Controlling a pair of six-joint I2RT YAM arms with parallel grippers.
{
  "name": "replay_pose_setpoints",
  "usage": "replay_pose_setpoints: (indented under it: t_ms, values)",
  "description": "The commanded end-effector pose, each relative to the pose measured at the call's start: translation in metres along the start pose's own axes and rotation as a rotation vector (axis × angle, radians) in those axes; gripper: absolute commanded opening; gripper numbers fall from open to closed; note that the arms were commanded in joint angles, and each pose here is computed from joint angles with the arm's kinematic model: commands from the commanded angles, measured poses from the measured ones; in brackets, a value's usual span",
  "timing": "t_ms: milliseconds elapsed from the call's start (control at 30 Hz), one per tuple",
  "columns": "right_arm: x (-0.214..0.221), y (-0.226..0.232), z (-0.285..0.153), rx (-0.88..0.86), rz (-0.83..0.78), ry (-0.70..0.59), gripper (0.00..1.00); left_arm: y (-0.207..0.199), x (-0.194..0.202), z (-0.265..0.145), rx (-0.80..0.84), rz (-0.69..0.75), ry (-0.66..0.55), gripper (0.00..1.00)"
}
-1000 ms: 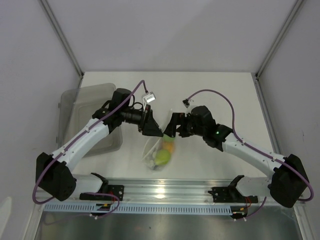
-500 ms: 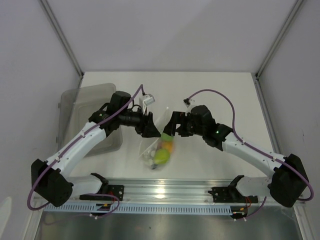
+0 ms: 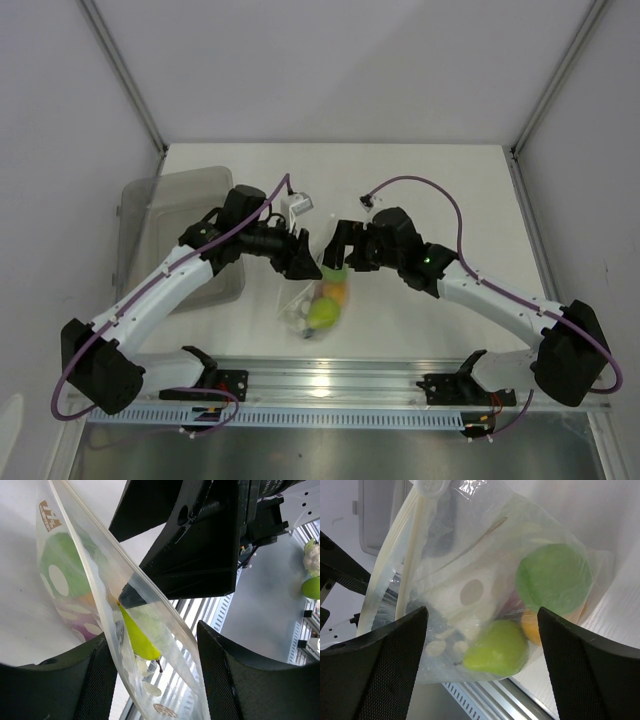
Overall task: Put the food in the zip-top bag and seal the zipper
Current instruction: Zip the zipper food storage bag at the center of the board.
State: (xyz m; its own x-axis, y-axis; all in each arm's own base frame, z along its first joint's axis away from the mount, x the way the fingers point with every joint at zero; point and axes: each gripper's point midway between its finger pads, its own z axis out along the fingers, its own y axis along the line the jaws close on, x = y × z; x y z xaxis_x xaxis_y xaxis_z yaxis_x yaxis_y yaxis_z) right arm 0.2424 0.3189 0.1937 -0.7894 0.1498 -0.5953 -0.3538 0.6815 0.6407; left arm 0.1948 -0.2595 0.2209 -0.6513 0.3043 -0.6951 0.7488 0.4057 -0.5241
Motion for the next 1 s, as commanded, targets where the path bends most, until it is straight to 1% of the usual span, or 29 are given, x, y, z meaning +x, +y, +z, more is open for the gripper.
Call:
replay_pose_setpoints:
  t_ms: [0, 67, 200, 267, 367, 400, 433, 633, 733, 800, 833, 900, 933, 967]
  values:
    - [-0.020, 0.016, -0.005, -0.022, 0.002, -0.062, 0.91, -0.013, -0.017, -0.010, 0.001, 0.063, -0.033, 0.63]
    - [-0.019, 0.016, -0.004, -0.022, 0.004, -0.058, 0.91, -0.011, -0.017, -0.010, -0.006, 0.066, -0.036, 0.63]
    - [-0.020, 0.018, -0.006, -0.024, 0.005, -0.067, 0.91, -0.004, -0.011, -0.007, -0.053, 0.048, 0.002, 0.63]
    - [-0.022, 0.018, -0.006, -0.020, 0.006, -0.072, 0.91, -0.008, -0.011, -0.007, -0.053, 0.060, 0.006, 0.63]
    - [-0.025, 0.022, -0.007, -0.032, 0.006, -0.076, 0.91, -0.012, -0.013, -0.008, -0.058, 0.078, -0.005, 0.64]
    - [-0.025, 0.024, -0.006, -0.037, 0.007, -0.074, 0.91, -0.016, -0.024, -0.012, -0.062, 0.097, -0.027, 0.64]
    - [-0.025, 0.026, -0.006, -0.044, 0.013, -0.070, 0.91, -0.010, -0.012, -0.007, -0.070, 0.072, 0.006, 0.64]
    - [-0.030, 0.031, -0.011, -0.046, 0.013, -0.086, 0.91, -0.003, -0.011, -0.005, -0.117, 0.073, 0.025, 0.62]
    - [-0.030, 0.026, -0.013, -0.025, 0.012, -0.093, 0.92, 0.001, -0.005, -0.002, -0.125, 0.063, 0.049, 0.55]
    - [-0.029, 0.023, -0.013, -0.011, 0.006, -0.087, 0.92, 0.004, -0.002, 0.001, -0.127, 0.060, 0.053, 0.45]
    - [-0.028, 0.020, -0.014, 0.008, 0.006, -0.082, 0.92, 0.007, -0.001, 0.001, -0.132, 0.059, 0.053, 0.39]
    - [-0.030, 0.014, -0.018, 0.041, -0.007, -0.093, 0.92, 0.012, 0.002, 0.003, -0.146, 0.065, 0.058, 0.31]
    - [-0.031, 0.004, -0.021, 0.080, -0.009, -0.100, 0.92, 0.015, 0.004, 0.004, -0.158, 0.066, 0.069, 0.21]
    - [-0.033, 0.000, -0.025, 0.092, -0.012, -0.108, 0.92, 0.016, 0.003, 0.004, -0.164, 0.073, 0.070, 0.17]
